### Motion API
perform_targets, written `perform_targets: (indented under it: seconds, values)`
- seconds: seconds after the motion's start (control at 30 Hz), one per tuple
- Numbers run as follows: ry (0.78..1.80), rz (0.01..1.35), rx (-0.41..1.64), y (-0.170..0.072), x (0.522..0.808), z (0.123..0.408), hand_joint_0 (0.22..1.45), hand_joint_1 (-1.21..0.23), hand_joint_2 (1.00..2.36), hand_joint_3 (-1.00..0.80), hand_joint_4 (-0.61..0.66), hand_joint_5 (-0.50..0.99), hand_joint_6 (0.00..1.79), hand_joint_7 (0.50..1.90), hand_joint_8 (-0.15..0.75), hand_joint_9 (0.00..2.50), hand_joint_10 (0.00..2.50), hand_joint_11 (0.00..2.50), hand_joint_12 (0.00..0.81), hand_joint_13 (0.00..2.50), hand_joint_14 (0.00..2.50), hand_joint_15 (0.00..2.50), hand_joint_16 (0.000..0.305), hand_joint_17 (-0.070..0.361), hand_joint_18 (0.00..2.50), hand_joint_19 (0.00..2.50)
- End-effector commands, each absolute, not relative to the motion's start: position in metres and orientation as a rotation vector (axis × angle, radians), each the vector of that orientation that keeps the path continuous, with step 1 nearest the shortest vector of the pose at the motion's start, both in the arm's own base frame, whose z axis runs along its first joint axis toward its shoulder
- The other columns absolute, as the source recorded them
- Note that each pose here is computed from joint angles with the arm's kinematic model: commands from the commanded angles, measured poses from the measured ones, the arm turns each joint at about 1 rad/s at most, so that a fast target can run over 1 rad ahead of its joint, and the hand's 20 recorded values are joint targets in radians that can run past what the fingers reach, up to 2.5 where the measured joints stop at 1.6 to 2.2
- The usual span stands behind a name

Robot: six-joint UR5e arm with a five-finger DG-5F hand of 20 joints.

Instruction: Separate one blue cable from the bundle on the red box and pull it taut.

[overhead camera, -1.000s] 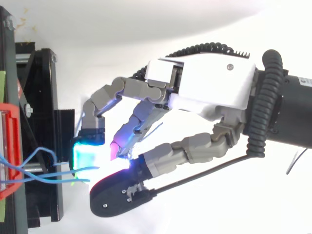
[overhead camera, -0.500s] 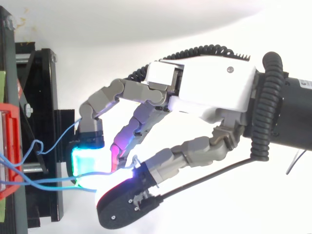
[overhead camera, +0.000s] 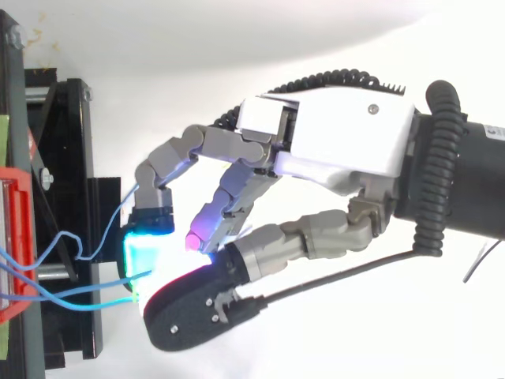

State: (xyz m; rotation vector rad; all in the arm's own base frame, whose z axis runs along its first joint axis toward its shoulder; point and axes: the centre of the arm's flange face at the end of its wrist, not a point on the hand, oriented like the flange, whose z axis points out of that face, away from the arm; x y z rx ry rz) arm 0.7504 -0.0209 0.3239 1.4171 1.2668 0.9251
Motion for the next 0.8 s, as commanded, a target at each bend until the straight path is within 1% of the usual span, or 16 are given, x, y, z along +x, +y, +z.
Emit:
perform_targets:
  seconds: [0.0,0.03,0.1,0.17,0.2,0.23,0.27,0.3,0.4,0.47,0.5,0.53,0.7,0.77]
  values:
    - [1.271,0.921,1.419,-0.0213,0.7498,0.3232,0.38,-0.58,1.00,-0.50,-0.03,-0.06,0.85,0.95,0.249,1.14,0.01,0.35,0.372,0.97,0.02,0.44,0.052,0.117,0.91,0.47]
    - [1.269,0.922,1.418,-0.0213,0.7500,0.3239,0.40,-0.56,1.00,-0.50,-0.04,-0.06,0.85,0.93,0.244,1.13,0.01,0.36,0.366,0.96,0.02,0.44,0.050,0.113,0.89,0.48]
    - [1.271,0.921,1.419,-0.0213,0.7498,0.3232,0.46,-0.57,1.00,-0.50,-0.04,-0.06,0.85,0.94,0.224,1.12,0.01,0.36,0.342,0.93,0.02,0.46,0.045,0.101,0.84,0.51]
    - [1.269,0.922,1.418,-0.0213,0.7500,0.3233,0.53,-0.64,1.00,-0.50,-0.05,-0.06,0.84,1.00,0.197,1.10,0.01,0.39,0.320,0.91,0.02,0.47,0.040,0.089,0.80,0.54]
    - [1.269,0.922,1.418,-0.0213,0.7500,0.3233,0.54,-0.65,1.00,-0.50,-0.04,-0.07,0.84,1.02,0.194,1.10,0.01,0.39,0.318,0.91,0.02,0.47,0.039,0.089,0.79,0.54]
    - [1.269,0.922,1.418,-0.0213,0.7500,0.3233,0.56,-0.69,1.00,-0.48,-0.04,-0.07,0.84,1.07,0.192,1.09,0.01,0.39,0.311,0.90,0.02,0.47,0.038,0.087,0.79,0.54]
    - [1.269,0.922,1.418,-0.0213,0.7500,0.3233,0.58,-0.72,1.01,-0.42,-0.05,-0.07,0.84,1.10,0.195,1.09,0.01,0.40,0.311,0.90,0.02,0.47,0.038,0.085,0.78,0.55]
    - [1.268,0.923,1.418,-0.0212,0.7502,0.3240,0.58,-0.73,1.01,-0.40,-0.04,-0.07,0.84,1.12,0.190,1.09,0.01,0.40,0.309,0.90,0.02,0.47,0.038,0.084,0.78,0.55]
    - [1.269,0.922,1.418,-0.0213,0.7500,0.3233,0.60,-0.79,1.01,-0.30,-0.05,-0.07,0.88,1.09,0.196,1.10,0.01,0.40,0.311,0.91,0.02,0.47,0.038,0.085,0.80,0.52]
    - [1.269,0.922,1.418,-0.0213,0.7500,0.3233,0.61,-0.83,1.02,-0.22,-0.05,-0.06,0.89,1.09,0.200,1.12,0.02,0.40,0.311,0.94,0.02,0.47,0.038,0.086,0.84,0.51]
    - [1.269,0.922,1.418,-0.0213,0.7500,0.3233,0.61,-0.84,1.02,-0.21,-0.04,-0.06,0.89,1.10,0.204,1.13,0.01,0.40,0.310,0.94,0.02,0.47,0.039,0.087,0.84,0.51]
    - [1.268,0.923,1.418,-0.0212,0.7502,0.3240,0.62,-0.88,1.02,-0.19,-0.04,-0.05,0.89,1.10,0.208,1.14,0.01,0.39,0.311,0.96,0.02,0.47,0.039,0.089,0.86,0.49]
    - [1.271,0.923,1.417,-0.0201,0.7500,0.3233,0.63,-0.93,1.03,-0.08,-0.09,-0.04,0.89,1.12,0.182,1.22,0.01,0.39,0.281,0.98,0.02,0.47,0.036,0.080,0.86,0.49]
    - [1.272,0.922,1.418,-0.0202,0.7498,0.3232,0.62,-0.93,1.03,-0.02,-0.14,-0.03,0.89,1.10,0.166,1.26,0.01,0.35,0.268,1.01,0.02,0.45,0.035,0.080,0.88,0.48]
